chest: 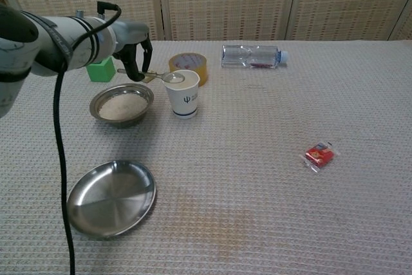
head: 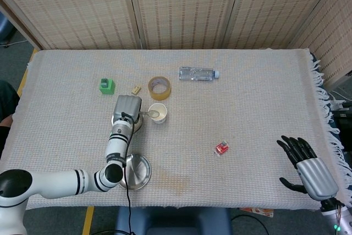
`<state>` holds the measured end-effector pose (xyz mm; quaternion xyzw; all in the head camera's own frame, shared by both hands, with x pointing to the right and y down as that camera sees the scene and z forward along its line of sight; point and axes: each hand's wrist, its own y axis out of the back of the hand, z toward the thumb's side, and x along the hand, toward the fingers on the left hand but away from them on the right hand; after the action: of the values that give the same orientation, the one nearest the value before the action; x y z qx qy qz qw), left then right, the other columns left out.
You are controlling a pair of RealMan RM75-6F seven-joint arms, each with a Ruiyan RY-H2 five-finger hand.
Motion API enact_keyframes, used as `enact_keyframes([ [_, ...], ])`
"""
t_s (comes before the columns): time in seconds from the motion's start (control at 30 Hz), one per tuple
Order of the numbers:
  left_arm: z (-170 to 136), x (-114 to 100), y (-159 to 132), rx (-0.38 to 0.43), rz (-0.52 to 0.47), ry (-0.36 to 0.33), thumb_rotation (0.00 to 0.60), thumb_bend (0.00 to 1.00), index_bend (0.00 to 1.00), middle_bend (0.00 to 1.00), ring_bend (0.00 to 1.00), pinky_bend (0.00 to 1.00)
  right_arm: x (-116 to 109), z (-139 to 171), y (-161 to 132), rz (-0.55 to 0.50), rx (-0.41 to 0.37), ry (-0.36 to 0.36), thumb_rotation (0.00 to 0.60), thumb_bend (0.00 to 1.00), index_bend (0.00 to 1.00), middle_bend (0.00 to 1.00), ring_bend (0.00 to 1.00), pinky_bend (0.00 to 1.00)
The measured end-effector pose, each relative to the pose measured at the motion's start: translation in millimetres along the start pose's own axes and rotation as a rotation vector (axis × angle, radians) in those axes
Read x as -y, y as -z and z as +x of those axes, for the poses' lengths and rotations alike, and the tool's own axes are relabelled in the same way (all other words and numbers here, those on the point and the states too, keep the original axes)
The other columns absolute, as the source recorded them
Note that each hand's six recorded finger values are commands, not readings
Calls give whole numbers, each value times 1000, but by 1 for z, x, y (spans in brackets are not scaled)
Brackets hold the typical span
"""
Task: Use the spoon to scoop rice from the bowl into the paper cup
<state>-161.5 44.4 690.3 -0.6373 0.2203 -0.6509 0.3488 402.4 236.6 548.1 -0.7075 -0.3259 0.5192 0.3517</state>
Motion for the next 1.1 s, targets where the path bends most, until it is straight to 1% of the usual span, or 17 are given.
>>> enact_keyframes([
  [0.17, 7, 2, -1, -12, 65, -54, 600, 397, 650, 1000, 1000, 1000, -1, 0, 1, -1, 1, 1, 600, 88, 0, 0, 0, 0],
  [0.3, 10, 6, -3, -13, 98, -80, 600, 398, 650, 1000, 1000, 1000, -1, 0, 1, -2, 2, 0, 600, 88, 0, 0, 0, 0],
  [0.53, 9, 10, -9, 15, 158, -143, 600, 400, 651, 1000, 1000, 1000, -3, 1, 2, -5, 2, 9, 600, 88, 0, 0, 0, 0],
  [0.7, 5, 12, -16, 40, 213, -212, 600, 399, 652, 1000, 1000, 1000, -3, 1, 2, -4, 2, 8, 600, 88, 0, 0, 0, 0],
  [0.97, 2, 13, -21, 54, 323, -351, 600, 399, 654, 1000, 1000, 1000, -4, 1, 2, -5, 5, 11, 600, 88, 0, 0, 0, 0],
  [1.1, 0, 15, -24, 62, 369, -400, 600, 400, 656, 1000, 1000, 1000, -4, 1, 2, -6, 5, 10, 600, 87, 0, 0, 0, 0],
])
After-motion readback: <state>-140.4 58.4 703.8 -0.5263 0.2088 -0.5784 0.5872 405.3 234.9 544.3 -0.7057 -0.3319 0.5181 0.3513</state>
